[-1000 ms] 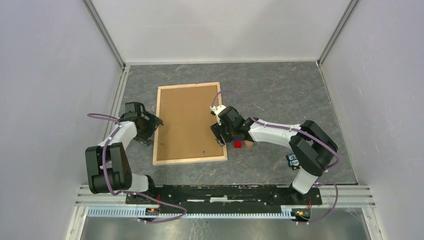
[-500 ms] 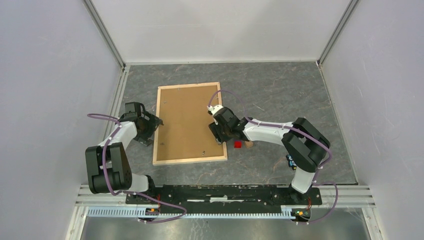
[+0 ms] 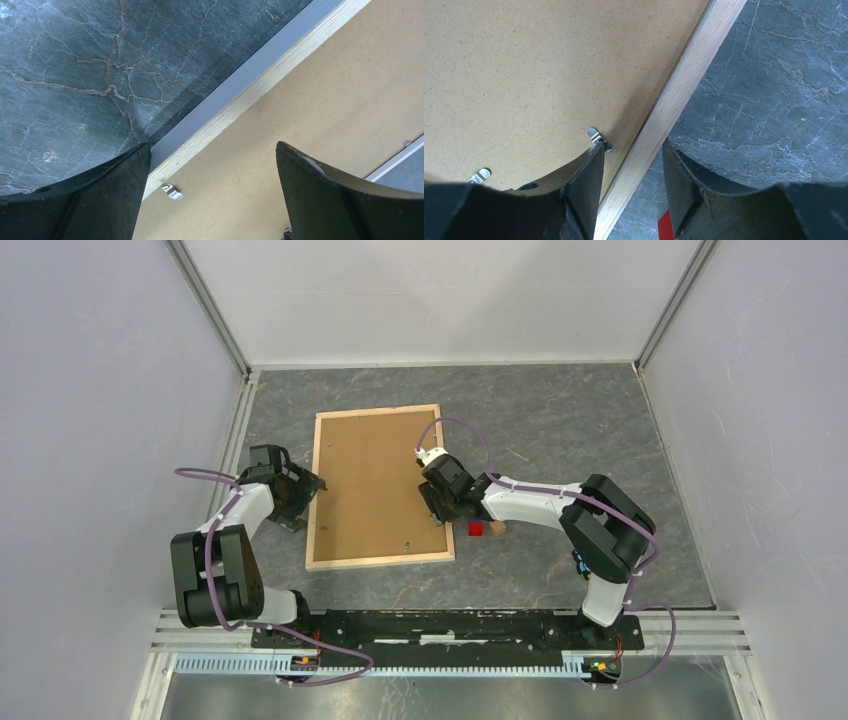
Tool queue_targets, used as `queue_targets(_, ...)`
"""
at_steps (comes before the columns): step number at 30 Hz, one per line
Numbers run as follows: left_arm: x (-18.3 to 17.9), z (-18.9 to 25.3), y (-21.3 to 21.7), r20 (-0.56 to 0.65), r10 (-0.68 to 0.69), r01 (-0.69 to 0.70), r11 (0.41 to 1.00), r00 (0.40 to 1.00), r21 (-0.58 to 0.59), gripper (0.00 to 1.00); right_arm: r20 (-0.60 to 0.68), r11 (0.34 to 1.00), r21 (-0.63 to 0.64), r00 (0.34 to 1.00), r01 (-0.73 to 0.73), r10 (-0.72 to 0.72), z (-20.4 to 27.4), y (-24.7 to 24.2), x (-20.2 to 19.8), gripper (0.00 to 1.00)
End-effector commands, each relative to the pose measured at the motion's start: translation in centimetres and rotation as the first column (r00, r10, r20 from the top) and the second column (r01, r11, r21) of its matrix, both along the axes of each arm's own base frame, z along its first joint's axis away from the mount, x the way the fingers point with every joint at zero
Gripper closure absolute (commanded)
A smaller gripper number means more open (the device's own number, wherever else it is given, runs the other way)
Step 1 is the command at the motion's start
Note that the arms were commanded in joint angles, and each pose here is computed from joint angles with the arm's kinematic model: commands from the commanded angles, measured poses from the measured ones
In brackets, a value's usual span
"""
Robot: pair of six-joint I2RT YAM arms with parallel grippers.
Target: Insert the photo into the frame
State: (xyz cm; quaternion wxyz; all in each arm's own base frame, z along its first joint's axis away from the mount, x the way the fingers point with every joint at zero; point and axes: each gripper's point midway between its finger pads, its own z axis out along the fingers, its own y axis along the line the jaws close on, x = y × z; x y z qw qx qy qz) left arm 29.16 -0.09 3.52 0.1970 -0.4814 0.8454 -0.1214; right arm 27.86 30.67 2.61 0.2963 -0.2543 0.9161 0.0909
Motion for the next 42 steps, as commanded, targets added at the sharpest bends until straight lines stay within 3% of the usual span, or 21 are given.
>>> queue_targets(1, 0.9, 0.8, -0.8, 0.05, 0.018, -0.016, 0.998, 0.999, -0.055, 0.0, -0.007, 1.0, 0.009, 1.0, 0.005, -0.005, -1.2, 1.3, -0.1, 0.47)
queue_targets(9, 0.9, 0.8, -0.9, 0.052, 0.019, -0.016, 0.998, 0.998, -0.056, 0.0, -0.016, 0.997, -0.009, 0.997, 0.078, -0.078, -1.6, 1.0, -0.1, 0.41)
queue_targets(17, 0.9, 0.9, -0.9, 0.054, 0.02, -0.016, 0.998, 0.998, -0.06, 0.0, -0.014, 0.991, 0.002, 0.991, 0.134, -0.134, -1.6, 0.9, 0.2, 0.42)
queue_targets(22, 0.9, 0.8, -1.0, 0.054, 0.019, -0.016, 0.998, 0.998, -0.065, 0.0, -0.024, 0.981, 0.055, 0.982, 0.187, -0.186, -1.6, 1.3, 0.2, 0.5)
queue_targets(26, 0.9, 0.8, -1.0, 0.055, 0.021, -0.017, 0.998, 0.998, -0.066, 0.0, -0.04, 0.97, 0.064, 0.971, 0.236, -0.234, -2.0, 1.2, 0.2, 0.64)
queue_targets(31, 0.8, 0.6, -1.1, 0.048, 0.023, -0.02, 0.997, 0.999, -0.07, 0.0, -0.07, 0.949, 0.045, 0.949, 0.312, -0.309, -2.7, 0.7, -0.3, 0.66)
queue_targets(36, 0.8, 0.7, -1.0, 0.05, 0.025, -0.021, 0.997, 0.998, -0.07, 0.0, -0.081, 0.944, 0.034, 0.942, 0.329, -0.326, -2.7, 0.8, -0.9, 0.64)
queue_targets(42, 0.9, 0.7, -1.0, 0.052, 0.026, -0.022, 0.997, 0.998, -0.068, 0.0, 0.009, 0.963, 0.048, 0.963, 0.267, -0.268, 1.1, 1.1, 0.4, 0.5)
